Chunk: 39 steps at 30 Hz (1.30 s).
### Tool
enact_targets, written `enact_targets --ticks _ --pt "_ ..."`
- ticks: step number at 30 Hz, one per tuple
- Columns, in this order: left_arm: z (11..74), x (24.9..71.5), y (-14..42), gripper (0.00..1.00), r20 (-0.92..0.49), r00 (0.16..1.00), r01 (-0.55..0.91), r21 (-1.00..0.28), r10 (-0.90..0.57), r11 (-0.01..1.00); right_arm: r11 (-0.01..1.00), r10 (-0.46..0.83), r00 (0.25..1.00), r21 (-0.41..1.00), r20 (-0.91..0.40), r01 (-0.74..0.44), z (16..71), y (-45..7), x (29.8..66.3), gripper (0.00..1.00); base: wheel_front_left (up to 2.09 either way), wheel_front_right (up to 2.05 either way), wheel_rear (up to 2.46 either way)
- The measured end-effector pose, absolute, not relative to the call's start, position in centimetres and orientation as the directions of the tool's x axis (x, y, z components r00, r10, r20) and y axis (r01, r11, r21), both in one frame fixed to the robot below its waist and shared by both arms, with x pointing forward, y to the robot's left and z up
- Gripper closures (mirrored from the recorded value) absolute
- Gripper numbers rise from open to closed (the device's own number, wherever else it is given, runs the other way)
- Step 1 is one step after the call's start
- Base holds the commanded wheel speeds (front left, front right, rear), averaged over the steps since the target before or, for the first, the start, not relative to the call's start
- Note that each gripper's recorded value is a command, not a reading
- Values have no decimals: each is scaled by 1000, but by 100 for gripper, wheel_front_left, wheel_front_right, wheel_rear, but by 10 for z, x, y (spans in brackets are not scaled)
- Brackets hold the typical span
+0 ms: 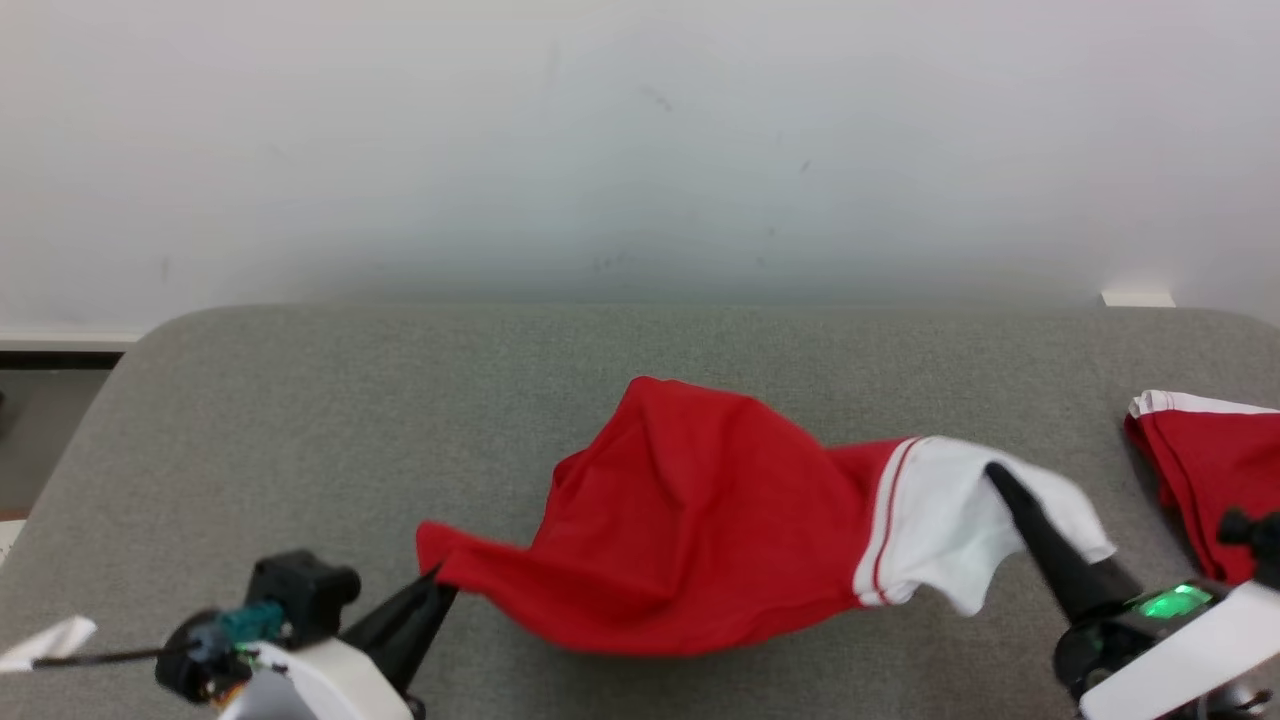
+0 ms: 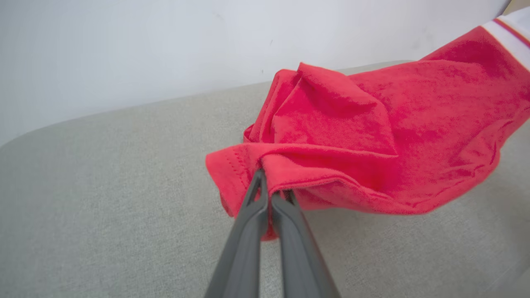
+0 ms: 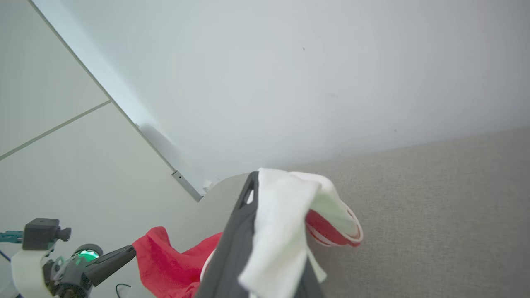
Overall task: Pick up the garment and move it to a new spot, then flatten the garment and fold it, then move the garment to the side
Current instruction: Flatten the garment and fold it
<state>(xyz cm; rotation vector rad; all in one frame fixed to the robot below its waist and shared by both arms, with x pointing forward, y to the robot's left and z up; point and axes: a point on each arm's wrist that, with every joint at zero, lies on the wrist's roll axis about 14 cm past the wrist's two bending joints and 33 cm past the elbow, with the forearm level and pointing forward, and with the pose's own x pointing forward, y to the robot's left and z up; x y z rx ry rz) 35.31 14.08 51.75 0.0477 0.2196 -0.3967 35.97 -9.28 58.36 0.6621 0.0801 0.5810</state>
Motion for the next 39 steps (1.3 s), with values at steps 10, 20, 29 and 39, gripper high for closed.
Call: enact_targets --ticks 10,20,29,39 --pt "711 361 134 100 127 860 471 174 -494 865 693 407 759 369 509 -619 742 -162 332 100 0 0 0" --pt "774 367 120 100 123 809 548 198 -575 813 780 313 774 316 550 -540 794 -212 332 100 0 0 0" --pt "718 464 130 100 -90 888 459 169 -450 872 821 286 919 425 273 -381 747 -184 449 100 0 0 0" --pt "763 577 114 100 305 901 246 225 -308 943 860 76 883 418 462 -293 799 -195 557 100 0 0 0"
